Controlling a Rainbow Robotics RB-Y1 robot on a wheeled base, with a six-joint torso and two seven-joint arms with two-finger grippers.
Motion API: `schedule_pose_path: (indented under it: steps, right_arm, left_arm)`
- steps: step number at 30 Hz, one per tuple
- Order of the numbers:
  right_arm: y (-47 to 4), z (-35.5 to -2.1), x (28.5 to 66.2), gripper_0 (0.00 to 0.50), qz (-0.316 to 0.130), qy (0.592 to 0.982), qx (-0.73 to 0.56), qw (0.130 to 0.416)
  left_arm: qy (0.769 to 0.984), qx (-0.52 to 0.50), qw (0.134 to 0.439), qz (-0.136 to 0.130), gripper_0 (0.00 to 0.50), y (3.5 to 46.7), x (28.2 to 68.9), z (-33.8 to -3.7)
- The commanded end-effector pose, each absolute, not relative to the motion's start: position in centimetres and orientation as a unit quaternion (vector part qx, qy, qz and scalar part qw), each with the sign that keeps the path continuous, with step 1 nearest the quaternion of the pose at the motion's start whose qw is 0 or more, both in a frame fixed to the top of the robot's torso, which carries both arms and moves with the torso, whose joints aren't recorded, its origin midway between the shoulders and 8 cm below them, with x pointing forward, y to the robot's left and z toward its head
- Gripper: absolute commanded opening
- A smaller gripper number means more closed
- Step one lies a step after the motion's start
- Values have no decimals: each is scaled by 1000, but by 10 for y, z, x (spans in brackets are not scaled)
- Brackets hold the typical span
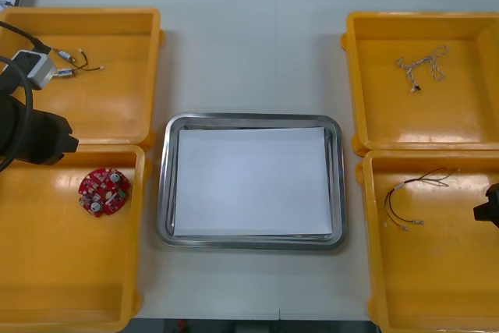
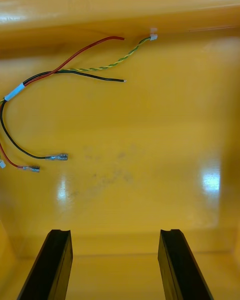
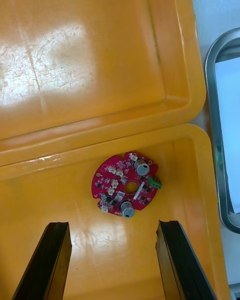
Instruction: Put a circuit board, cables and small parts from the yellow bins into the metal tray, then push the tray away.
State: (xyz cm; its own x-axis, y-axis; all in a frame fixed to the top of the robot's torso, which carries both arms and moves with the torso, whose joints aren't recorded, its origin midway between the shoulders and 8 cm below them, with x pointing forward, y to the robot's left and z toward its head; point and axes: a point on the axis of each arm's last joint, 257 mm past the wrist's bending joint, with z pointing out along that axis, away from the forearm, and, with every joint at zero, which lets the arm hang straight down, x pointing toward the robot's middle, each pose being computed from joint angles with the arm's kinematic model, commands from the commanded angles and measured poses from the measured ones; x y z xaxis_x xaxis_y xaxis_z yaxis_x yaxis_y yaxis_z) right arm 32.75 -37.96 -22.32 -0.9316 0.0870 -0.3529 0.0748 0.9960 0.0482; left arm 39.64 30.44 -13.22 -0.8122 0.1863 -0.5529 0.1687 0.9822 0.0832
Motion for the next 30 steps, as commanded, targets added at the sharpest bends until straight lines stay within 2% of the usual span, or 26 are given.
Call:
schedule_pose_path:
  steps: [1, 30]
  right_arm:
    - [-387, -205, 334, 500, -6, 979, 35, 200]
    - [-387, -205, 334, 500, -6, 979, 35, 200]
  left_arm:
    - [947, 142, 286, 46, 500, 311, 394, -129]
    - [947, 142, 286, 46, 500, 311, 394, -129]
